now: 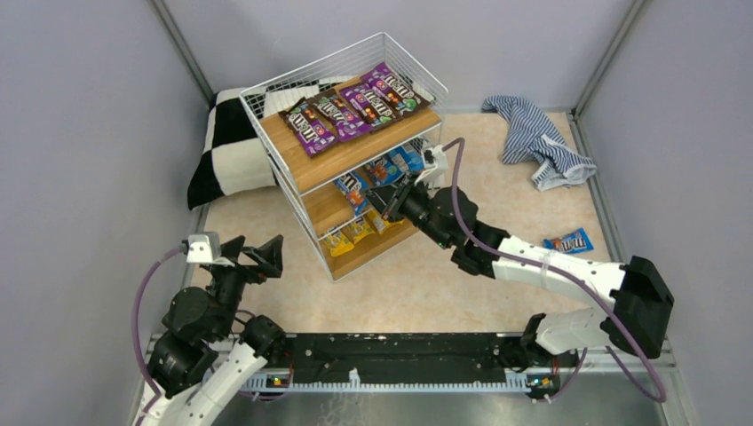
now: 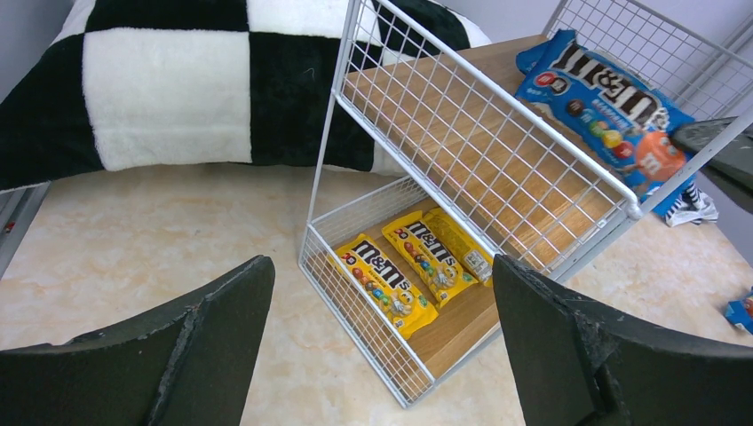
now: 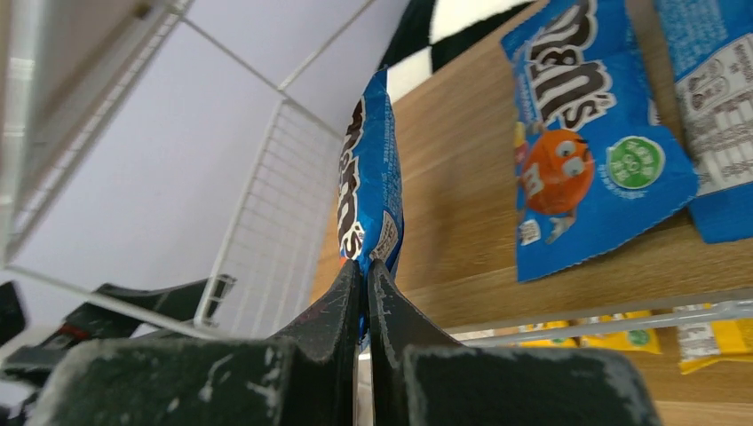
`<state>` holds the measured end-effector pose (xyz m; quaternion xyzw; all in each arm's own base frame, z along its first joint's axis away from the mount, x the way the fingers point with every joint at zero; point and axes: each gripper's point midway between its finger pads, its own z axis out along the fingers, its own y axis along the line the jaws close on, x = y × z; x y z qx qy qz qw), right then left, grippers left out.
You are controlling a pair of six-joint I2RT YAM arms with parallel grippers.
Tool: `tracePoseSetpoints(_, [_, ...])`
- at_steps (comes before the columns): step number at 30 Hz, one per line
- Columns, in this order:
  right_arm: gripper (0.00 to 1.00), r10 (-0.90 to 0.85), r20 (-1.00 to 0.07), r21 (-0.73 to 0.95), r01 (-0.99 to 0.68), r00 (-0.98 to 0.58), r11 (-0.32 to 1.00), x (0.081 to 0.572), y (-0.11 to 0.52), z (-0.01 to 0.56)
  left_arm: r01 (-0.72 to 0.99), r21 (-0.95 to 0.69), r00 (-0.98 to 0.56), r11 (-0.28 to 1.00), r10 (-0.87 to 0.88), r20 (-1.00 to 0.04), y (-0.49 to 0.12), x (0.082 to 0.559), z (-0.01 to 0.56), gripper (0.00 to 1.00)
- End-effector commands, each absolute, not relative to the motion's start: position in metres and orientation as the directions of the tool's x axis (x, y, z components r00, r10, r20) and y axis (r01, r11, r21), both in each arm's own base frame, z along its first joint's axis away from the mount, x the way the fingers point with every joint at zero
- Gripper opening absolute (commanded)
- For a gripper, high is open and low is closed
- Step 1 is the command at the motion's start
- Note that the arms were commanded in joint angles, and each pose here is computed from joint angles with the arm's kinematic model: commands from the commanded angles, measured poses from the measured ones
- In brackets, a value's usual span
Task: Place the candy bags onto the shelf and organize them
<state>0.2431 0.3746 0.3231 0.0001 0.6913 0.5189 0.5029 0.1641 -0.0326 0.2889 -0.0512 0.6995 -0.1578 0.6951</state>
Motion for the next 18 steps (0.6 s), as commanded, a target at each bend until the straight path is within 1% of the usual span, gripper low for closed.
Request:
tracePoseSetpoints(1, [0.00,0.567,-0.725,0.681,-0.530,-0.391,0.506,0.262,0.377,0.343,0.145,-0.295,0.000,0.944,-0.298,-0.954,-0.032,0.166,0.295,0.99])
tracePoseSetpoints(9, [0.00,0.552,-0.745,0.663,-0.506,-0.374,0.552,0.276,0.388,0.337,0.146,-0.292,-0.003,0.945,-0.295,-0.956,-0.032,0.167,0.295,0.99])
tracePoseSetpoints(18, [0.00,0.543,-0.758,0.651,-0.469,-0.362,0.596,0.284,0.384,0.332,0.145,-0.291,-0.005,0.946,-0.294,-0.956,-0.033,0.167,0.295,0.98])
